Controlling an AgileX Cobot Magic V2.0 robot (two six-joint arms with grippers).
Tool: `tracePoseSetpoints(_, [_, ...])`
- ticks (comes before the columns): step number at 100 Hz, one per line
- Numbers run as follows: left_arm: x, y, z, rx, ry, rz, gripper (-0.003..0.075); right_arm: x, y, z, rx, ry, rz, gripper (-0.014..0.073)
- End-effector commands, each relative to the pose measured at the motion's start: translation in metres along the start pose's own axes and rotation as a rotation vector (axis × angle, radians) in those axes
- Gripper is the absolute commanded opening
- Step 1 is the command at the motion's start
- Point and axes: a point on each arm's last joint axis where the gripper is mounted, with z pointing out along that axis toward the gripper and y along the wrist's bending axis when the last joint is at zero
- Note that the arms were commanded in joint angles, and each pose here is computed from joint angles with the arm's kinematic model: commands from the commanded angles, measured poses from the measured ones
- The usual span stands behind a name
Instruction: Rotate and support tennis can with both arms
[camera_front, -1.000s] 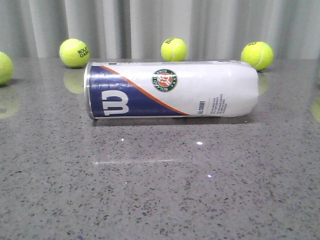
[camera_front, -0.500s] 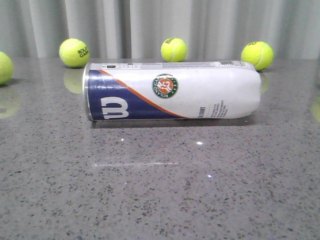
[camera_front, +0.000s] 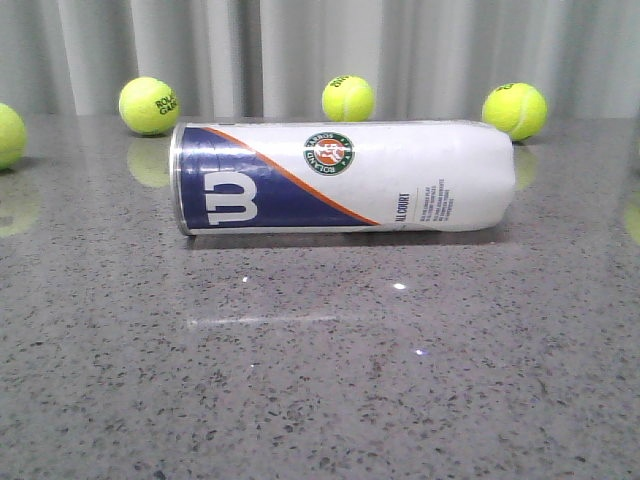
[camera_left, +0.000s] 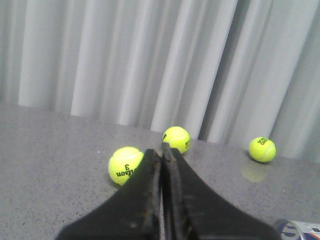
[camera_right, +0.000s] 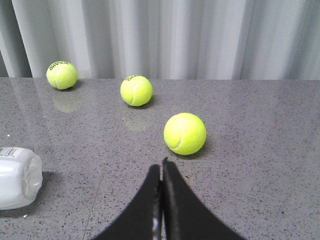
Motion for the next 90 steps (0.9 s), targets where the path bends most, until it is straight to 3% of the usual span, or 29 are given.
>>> tracePoseSetpoints(1, [-0.033,-0.008,0.008,-0.009,0.05,-0.027,-0.0021,-0.015,0.001,-0.002,-0.003,-0.101,-0.008,-0.007])
tracePoseSetpoints(28, [-0.064,-0.016,0.052,-0.093,0.441,-0.025,-0.0021,-0.015,0.001,-0.002,-0.003,-0.101,-0.008,-0.007])
tracePoseSetpoints(70, [-0.045,-0.011,0.101,-0.131,0.644,0.014,-0.0013,-0.015,0.001,-0.002,-0.003,-0.101,-0.008,-0.007])
tracePoseSetpoints(80, [-0.043,-0.011,0.103,-0.12,0.657,0.037,0.0066,-0.015,0.001,-0.002,-0.003,-0.101,-0.008,-0.007])
tracePoseSetpoints(90, [-0.043,-0.011,0.103,-0.11,0.659,0.05,0.026,-0.015,0.001,-0.002,-0.003,-0.101,-0.008,-0.007])
